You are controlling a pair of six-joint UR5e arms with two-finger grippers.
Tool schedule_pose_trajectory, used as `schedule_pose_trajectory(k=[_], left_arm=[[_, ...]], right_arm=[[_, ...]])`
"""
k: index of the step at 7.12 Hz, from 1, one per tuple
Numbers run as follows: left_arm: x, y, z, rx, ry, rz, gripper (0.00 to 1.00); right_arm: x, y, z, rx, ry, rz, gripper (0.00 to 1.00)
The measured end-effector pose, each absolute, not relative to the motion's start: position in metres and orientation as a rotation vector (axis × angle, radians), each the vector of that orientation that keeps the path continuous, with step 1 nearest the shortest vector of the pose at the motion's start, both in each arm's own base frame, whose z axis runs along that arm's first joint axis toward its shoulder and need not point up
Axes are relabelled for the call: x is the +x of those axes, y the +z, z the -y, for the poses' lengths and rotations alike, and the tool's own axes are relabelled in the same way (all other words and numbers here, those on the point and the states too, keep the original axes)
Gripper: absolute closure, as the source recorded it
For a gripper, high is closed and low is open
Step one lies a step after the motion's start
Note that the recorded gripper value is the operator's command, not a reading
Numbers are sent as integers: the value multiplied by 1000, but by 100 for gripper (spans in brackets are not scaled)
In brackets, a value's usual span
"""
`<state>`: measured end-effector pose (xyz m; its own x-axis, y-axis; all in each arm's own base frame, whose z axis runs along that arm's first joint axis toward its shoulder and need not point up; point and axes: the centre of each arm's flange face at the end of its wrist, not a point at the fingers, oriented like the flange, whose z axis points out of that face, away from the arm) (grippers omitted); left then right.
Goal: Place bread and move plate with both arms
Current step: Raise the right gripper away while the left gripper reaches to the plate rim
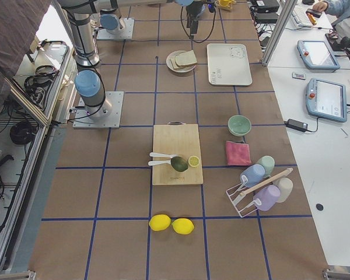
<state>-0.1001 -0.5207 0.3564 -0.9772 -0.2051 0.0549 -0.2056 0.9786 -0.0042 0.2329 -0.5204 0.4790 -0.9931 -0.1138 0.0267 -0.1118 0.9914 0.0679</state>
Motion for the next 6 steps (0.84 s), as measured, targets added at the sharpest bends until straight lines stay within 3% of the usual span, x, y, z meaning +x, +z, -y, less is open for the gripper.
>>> schedule_pose_trajectory(k=[2,4,6], left_arm=[[-138,306,525,409,45,3010,13],[-180,270,522,415,1,2991,17],[-210,237,519,394,-61,2991,17]], right_arm=[[198,483,532,173,-98,3098,0],[178,500,525,258,-54,3068,0],[134,511,529,142,-22,3021,0]])
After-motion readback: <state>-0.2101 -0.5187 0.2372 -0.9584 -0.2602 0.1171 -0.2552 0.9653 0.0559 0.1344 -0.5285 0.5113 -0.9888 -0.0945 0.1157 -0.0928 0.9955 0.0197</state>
